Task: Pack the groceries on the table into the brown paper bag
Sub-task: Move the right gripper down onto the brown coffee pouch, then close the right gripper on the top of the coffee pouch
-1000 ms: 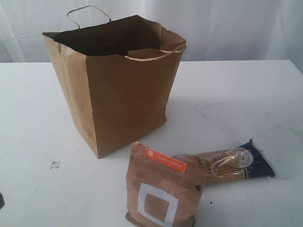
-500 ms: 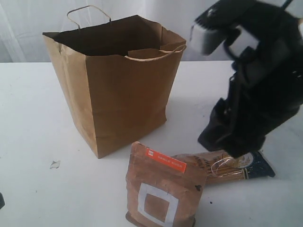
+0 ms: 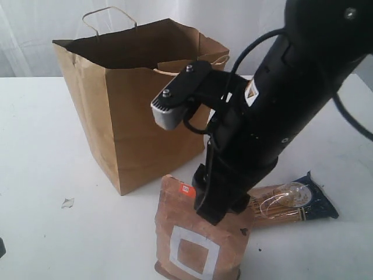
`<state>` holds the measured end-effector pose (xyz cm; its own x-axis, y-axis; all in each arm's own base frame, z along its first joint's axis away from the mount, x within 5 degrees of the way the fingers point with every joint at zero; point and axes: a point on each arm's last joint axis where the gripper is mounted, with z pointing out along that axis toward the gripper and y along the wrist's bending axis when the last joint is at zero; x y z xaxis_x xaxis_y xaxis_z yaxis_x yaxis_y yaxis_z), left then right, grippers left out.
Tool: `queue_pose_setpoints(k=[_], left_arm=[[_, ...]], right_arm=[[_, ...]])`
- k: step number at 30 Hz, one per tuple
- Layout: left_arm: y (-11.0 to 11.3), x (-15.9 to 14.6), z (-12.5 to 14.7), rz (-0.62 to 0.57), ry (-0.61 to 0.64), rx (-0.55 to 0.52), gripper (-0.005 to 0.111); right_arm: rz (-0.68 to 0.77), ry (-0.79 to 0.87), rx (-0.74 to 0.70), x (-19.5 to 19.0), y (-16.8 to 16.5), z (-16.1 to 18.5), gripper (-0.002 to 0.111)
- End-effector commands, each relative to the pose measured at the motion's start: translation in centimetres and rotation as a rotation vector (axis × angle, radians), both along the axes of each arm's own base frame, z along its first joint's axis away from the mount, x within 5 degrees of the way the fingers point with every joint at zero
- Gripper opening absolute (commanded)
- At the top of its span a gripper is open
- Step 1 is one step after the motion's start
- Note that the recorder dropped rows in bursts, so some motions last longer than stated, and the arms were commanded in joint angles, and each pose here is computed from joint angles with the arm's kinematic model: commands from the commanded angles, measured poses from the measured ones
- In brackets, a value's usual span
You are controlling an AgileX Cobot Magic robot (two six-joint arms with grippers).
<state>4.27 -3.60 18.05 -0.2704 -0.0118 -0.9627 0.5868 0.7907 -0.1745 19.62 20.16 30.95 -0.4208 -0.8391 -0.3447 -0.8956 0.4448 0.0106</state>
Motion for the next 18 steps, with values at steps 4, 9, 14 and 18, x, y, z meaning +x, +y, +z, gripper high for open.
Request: queue_pose_setpoints(k=[4, 9, 14, 18], left_arm=[[0.0, 0.0, 0.0, -0.005, -0.001, -0.009, 0.0], [0.0, 0.0, 0.0, -0.005, -0.001, -0.009, 0.0], [0.0, 0.0, 0.0, -0.005, -0.001, -0.009, 0.0], [0.0, 0.0, 0.0, -0.005, -0.001, -0.009, 0.0]], right_arm=[[0.036, 0.047, -0.041, 0.7, 1.6, -2.6, 0.063], [0.034, 0.08, -0.057, 0.8, 1.9, -3.5, 0.035], [0.026, 0.081, -0.021, 0.6, 2.0, -3.1, 0.0], [0.039, 0.054, 0.005, -0.1, 1.8, -2.0, 0.0]])
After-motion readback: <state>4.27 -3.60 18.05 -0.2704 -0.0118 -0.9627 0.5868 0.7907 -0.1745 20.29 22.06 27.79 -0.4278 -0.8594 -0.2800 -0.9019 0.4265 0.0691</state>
